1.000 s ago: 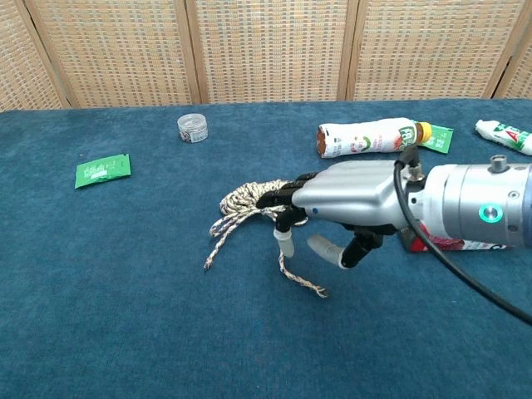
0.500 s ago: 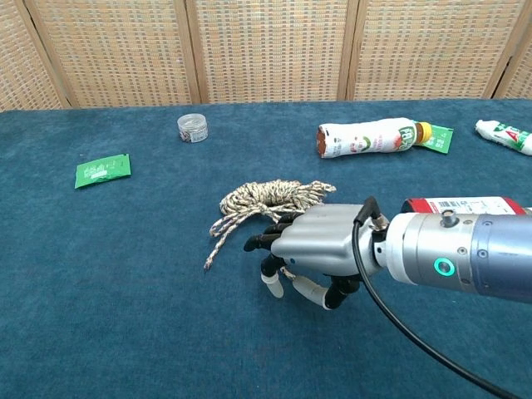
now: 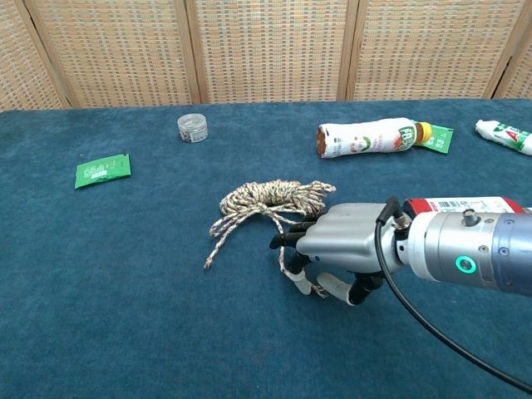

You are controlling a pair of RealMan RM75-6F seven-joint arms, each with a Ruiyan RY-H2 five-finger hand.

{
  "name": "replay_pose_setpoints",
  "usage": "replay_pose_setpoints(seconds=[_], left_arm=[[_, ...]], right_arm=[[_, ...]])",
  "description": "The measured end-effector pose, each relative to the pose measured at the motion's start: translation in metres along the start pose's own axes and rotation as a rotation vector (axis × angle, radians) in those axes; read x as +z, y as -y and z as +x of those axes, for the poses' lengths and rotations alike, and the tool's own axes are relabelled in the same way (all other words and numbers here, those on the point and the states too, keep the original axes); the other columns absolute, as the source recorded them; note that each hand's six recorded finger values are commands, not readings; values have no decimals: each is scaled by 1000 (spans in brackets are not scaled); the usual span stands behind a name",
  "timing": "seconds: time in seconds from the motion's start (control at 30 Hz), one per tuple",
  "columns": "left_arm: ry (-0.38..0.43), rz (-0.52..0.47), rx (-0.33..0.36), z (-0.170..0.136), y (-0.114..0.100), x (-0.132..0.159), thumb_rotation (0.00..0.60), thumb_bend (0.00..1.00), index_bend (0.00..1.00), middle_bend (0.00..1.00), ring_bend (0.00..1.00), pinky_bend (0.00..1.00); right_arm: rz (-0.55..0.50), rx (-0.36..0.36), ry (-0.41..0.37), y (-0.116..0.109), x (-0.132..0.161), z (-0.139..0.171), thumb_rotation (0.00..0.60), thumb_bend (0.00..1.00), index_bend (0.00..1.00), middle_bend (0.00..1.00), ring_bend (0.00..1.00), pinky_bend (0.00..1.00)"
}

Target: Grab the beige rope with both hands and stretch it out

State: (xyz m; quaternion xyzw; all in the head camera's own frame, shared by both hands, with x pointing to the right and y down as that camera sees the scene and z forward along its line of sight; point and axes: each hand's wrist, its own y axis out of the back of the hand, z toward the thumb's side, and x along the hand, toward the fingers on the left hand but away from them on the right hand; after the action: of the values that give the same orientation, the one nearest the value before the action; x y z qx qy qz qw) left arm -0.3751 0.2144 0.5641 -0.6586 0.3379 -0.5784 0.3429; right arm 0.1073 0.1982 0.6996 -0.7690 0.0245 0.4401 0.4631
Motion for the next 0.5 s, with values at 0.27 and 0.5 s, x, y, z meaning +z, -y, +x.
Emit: replay_pose_setpoints(seconds=[0.27,0.5], left_arm=[[3,8,0,-1,1,2,600,0,0,0,0,0],[2,8,-1,-1,2,2,600,0,0,0,0,0]], right_arm=[[66,10,71,6,-26,3,600,714,380,0,0,0],[66,-61,170,-11,-53,6,600,669,346,0,0,0]])
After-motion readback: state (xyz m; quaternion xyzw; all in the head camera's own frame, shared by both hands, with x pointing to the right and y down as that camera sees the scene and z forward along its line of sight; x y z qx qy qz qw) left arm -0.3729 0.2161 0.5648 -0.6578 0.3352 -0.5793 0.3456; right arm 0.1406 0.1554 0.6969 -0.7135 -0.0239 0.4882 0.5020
